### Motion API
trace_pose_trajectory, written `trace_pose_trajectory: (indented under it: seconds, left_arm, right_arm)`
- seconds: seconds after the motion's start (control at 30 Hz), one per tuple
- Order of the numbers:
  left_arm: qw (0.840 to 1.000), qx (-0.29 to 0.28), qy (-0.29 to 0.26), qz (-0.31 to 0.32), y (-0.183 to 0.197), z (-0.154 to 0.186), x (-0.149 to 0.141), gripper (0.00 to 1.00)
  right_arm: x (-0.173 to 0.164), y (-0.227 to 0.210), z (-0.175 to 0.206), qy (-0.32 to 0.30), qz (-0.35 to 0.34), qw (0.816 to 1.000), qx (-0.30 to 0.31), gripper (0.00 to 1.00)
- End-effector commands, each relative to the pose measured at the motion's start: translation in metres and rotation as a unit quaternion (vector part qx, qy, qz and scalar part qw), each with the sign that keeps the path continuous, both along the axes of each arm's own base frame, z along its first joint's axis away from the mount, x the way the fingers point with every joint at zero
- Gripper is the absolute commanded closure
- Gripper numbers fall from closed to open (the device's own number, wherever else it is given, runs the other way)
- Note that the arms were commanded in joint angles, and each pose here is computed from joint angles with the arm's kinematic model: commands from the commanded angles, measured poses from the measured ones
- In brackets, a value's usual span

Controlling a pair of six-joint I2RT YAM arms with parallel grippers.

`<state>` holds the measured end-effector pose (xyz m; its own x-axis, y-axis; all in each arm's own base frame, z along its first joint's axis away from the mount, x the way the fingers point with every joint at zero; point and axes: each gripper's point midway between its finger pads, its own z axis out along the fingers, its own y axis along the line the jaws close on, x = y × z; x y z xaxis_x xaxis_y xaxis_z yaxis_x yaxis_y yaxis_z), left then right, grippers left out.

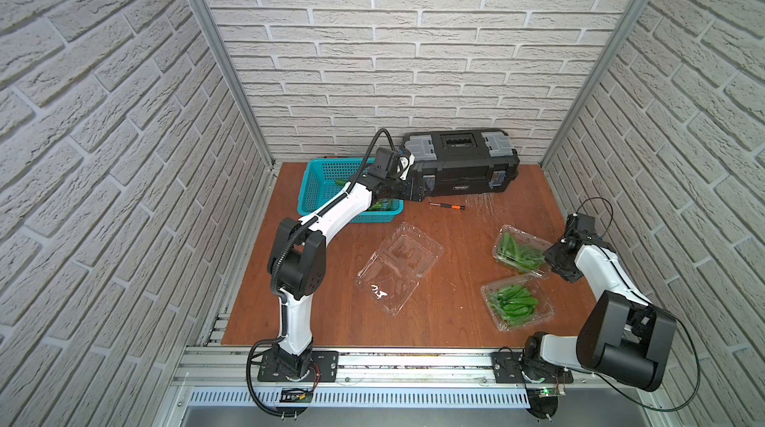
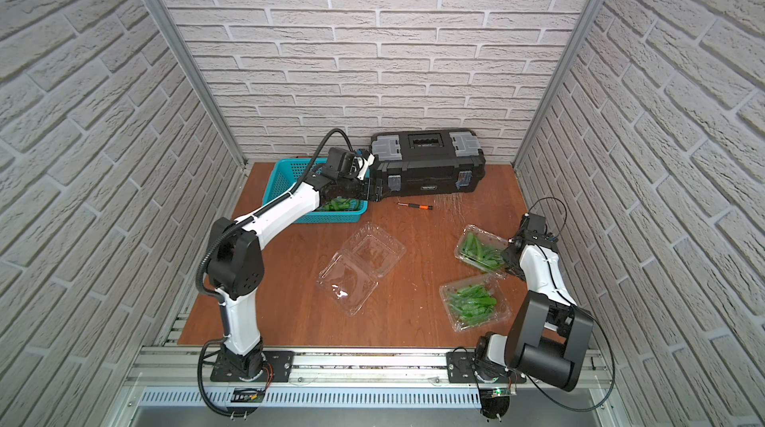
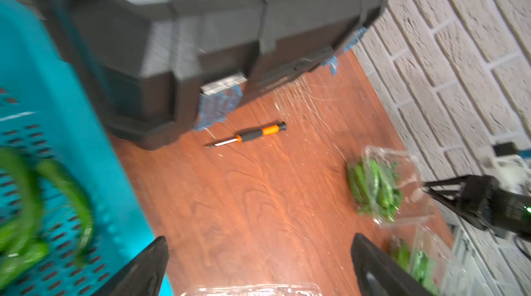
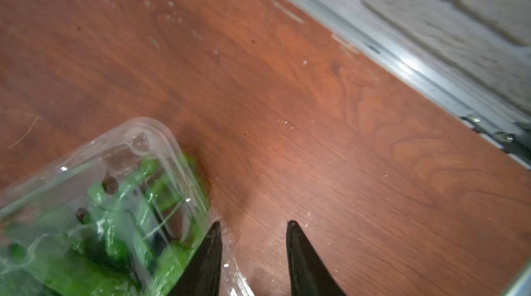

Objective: Take small green peppers out of containers
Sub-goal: Move the packing box to the center of the board.

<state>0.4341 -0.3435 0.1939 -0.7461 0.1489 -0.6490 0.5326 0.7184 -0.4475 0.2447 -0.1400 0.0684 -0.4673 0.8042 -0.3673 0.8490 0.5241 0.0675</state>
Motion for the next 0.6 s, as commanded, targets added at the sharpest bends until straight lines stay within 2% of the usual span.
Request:
trace_pose_trajectory:
  seconds: [0.0,0.17,0.3,0.4,0.57]
  left_arm:
    - [0.999,-0.005,0.027,-0.044,-0.022,-0.014,-0.014,0.02]
    - [0.996,0.009,0.046,-0.081,-0.039,-0.027,-0.028,0.02]
    - [0.995,0.022,0.057,-0.085,-0.041,-0.034,-0.03,0.02]
    - [0.994,0.033,0.065,-0.086,-0.04,-0.04,-0.032,0.02]
    - [0.992,0.058,0.07,-0.086,-0.037,-0.046,-0.035,0.02]
  right_arm:
    - [0.019,0.039,-0.001,-0.048,0.073,0.995,0.046,0.63]
    - [0.03,0.123,-0.014,-0.061,0.168,0.977,0.119,0.65]
    - [0.037,0.186,-0.011,-0.057,0.246,0.957,0.142,0.65]
    - [0.042,0.183,0.001,-0.058,0.239,0.962,0.118,0.64]
    - [0.05,0.129,0.047,-0.048,0.204,0.978,-0.017,0.62]
